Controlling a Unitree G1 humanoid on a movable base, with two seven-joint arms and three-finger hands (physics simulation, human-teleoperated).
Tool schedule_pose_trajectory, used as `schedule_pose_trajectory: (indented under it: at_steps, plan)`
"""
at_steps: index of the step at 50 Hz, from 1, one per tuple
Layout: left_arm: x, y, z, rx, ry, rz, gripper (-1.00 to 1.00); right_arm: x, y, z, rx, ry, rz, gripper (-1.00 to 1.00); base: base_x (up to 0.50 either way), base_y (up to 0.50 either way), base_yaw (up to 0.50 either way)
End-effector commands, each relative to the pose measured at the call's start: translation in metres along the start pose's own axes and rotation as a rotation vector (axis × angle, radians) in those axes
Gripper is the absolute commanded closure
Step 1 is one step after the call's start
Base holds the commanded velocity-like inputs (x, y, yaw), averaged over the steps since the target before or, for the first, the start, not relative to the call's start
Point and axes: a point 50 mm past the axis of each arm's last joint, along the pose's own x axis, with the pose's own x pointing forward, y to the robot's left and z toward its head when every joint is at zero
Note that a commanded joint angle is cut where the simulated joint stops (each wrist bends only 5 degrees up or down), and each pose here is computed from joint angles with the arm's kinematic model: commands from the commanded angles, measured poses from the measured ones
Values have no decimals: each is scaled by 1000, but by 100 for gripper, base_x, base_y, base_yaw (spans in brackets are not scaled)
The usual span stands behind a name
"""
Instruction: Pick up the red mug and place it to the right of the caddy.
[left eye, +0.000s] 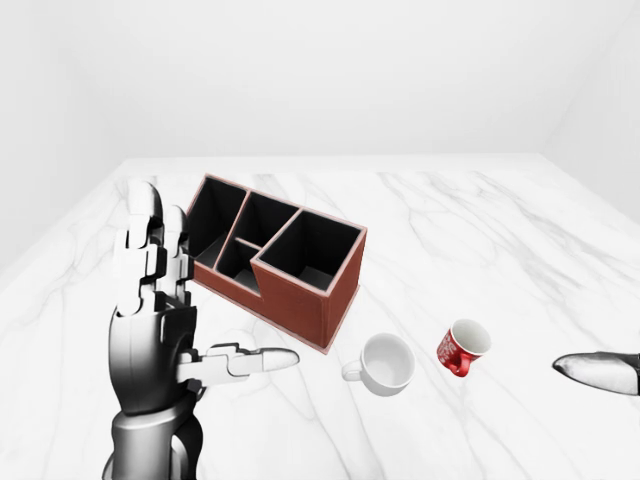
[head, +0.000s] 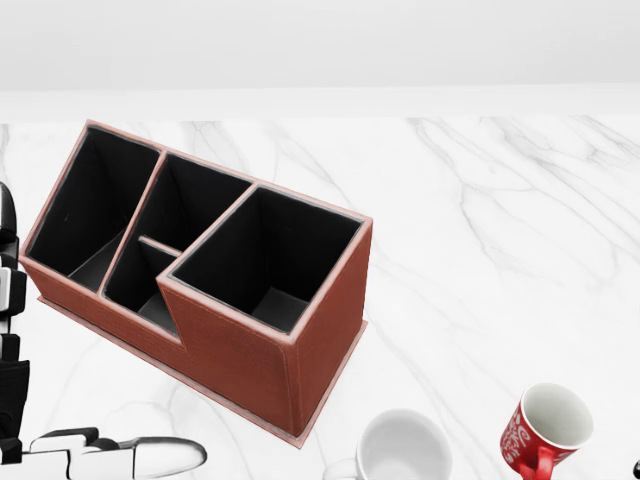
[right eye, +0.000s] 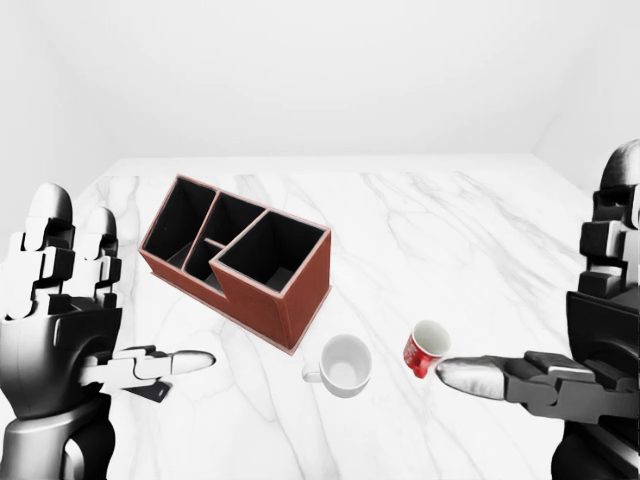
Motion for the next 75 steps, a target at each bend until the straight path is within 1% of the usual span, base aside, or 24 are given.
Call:
schedule_pose_trajectory:
  at_steps: [1, 3, 5, 6, 7, 8, 9, 11, 12, 13, 14, 15, 16, 19, 20, 21, 23, 25, 30, 44, 47, 52, 59, 75]
  plan:
    - [4, -2, -12, -10, 38, 7, -100, 27, -25, 74, -129, -191, 115, -100, 0, 0, 0]
    - [4, -2, -12, -10, 39, 7, -100, 27, -25, 77, -132, -214, 119, -100, 0, 0, 0]
    - [3, -1, -10, -9, 29, 9, -100, 29, -21, 94, -227, -296, 212, -100, 0, 0, 0]
    - [3, -1, -10, -9, 29, 9, -100, 29, -21, 96, -236, -314, 218, -100, 0, 0, 0]
    - [3, -1, -9, -10, 28, 9, -100, 29, -17, 102, -287, -345, 273, -100, 0, 0, 0]
    - [3, -2, -10, -11, 30, 8, -100, 31, -12, 100, -446, -357, 328, -100, 0, 0, 0]
    - [3, -2, -8, -12, 20, 7, -100, 31, -10, 96, -549, -355, 356, -100, 0, 0, 0]
    - [3, -3, -13, -12, 42, 5, -100, 29, -7, 105, -596, -418, 429, -100, 0, 0, 0]
    - [4, -3, -12, -12, 38, 5, -100, 30, -6, 106, -628, -423, 446, -100, 0, 0, 0]
    - [4, -2, -13, -12, 38, 6, -100, 30, -5, 104, -673, -409, 471, -100, 0, 0, 0]
    - [4, -2, -14, -12, 43, 8, -100, 30, -4, 94, -744, -346, 506, -100, 0, 0, 0]
    - [4, -1, -9, -11, 23, 10, -100, 33, 3, 83, -975, -206, 720, -100, 0, 0, 0]
    - [3, -1, -10, -11, 27, 11, -100, 34, 3, 79, -1051, -190, 726, -100, 0, 0, 0]
    - [4, 0, -7, -10, 14, 13, -100, 39, 0, 75, -1167, -206, 594, -100, 0, 0, 0]
    - [4, 1, -6, -9, 8, 13, -100, 40, -2, 73, -1192, -203, 559, -100, 0, 0, 0]
    - [4, 1, -5, -10, 6, 15, -100, 41, -5, 66, -1202, -162, 532, -100, 0, 0, 0]
    - [4, 1, -4, -9, 3, 15, -100, 45, -5, 66, -1242, -173, 491, -100, 0, 0, 0]
    - [4, 0, -3, -10, -1, 14, -100, 51, -1, 67, -1282, -202, 485, -100, 0, 0, 0]
    - [4, 0, -5, -10, 6, 12, -100, 59, 3, 66, -1325, -223, 468, -100, 0, 0, 0]
    - [3, 2, -1, -7, -7, 15, -100, 51, -10, 32, -1280, -17, 397, -100, 0, 0, 0]
    - [3, 1, -3, -8, -1, 15, -100, 53, -10, 32, -1286, -20, 389, -100, 0, 0, 0]
    - [3, 2, -1, -7, -9, 16, -100, 53, -12, 28, -1272, 0, 390, -100, 0, 0, 0]
    - [3, 3, -1, -5, -9, 19, -100, 46, -9, 24, -1257, 22, 392, -100, 0, 0, 0]
    - [3, 3, -4, -6, 5, 19, -100, 31, -10, -4, -1155, 176, 400, -100, 0, 0, 0]
